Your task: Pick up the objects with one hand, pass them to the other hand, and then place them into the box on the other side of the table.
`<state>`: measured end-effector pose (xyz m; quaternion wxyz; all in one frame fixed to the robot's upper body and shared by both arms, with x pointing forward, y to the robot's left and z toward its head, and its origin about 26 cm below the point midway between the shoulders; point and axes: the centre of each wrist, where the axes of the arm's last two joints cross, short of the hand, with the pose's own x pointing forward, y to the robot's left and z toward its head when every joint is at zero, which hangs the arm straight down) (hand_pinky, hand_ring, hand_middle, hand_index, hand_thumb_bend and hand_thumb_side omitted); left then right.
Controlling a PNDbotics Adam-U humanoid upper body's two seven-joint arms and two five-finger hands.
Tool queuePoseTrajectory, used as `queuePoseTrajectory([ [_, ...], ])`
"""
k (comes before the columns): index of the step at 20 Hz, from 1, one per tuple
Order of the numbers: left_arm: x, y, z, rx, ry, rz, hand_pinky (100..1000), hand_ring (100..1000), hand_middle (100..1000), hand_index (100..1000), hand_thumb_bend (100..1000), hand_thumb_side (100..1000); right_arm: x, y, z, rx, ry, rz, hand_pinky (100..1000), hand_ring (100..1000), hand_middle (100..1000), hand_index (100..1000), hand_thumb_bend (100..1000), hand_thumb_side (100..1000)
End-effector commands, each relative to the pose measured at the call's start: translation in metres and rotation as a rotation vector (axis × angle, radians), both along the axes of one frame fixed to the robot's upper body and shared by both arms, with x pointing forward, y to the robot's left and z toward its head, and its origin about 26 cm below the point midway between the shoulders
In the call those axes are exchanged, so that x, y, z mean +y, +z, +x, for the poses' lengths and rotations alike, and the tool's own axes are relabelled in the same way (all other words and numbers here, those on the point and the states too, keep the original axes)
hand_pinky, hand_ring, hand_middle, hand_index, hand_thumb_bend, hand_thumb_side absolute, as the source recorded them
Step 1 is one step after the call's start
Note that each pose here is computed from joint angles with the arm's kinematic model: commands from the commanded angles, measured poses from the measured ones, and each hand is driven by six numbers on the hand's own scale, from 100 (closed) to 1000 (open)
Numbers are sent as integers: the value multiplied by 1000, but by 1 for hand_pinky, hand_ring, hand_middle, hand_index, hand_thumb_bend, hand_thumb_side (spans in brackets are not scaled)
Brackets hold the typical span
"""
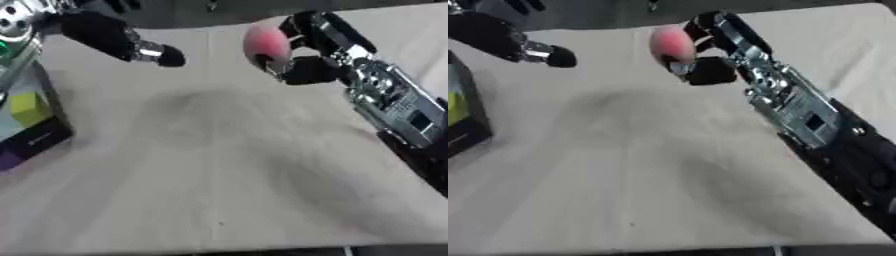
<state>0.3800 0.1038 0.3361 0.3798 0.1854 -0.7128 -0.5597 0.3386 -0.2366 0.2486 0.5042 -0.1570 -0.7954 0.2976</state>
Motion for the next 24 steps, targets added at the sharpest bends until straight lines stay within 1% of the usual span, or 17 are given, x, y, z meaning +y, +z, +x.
queuePoseTrajectory([
  [1,-3,10,-4,-15,-15,10,765,755,795,794,829,449,3,10,-2,-30,25,-2,721,734,440,508,312,100],
  [10,-22,6,-7,-18,-40,42,780,768,809,822,858,381,12,9,-3,-23,67,-5,721,734,439,507,315,100],
  [13,-26,4,-6,-17,-42,55,780,768,808,821,856,379,15,9,-3,-23,83,-6,720,734,438,507,315,100],
  [15,-29,3,-6,-21,-40,55,778,767,806,817,843,397,18,9,-3,-23,94,-9,719,733,437,506,317,100],
  [20,-35,2,-5,-36,-40,51,778,766,804,811,835,382,23,7,-4,-23,120,-19,709,725,429,499,326,100],
  [24,-41,-3,-6,-29,-53,51,777,765,804,809,833,374,27,8,-5,-22,137,-25,706,723,426,496,329,100],
])
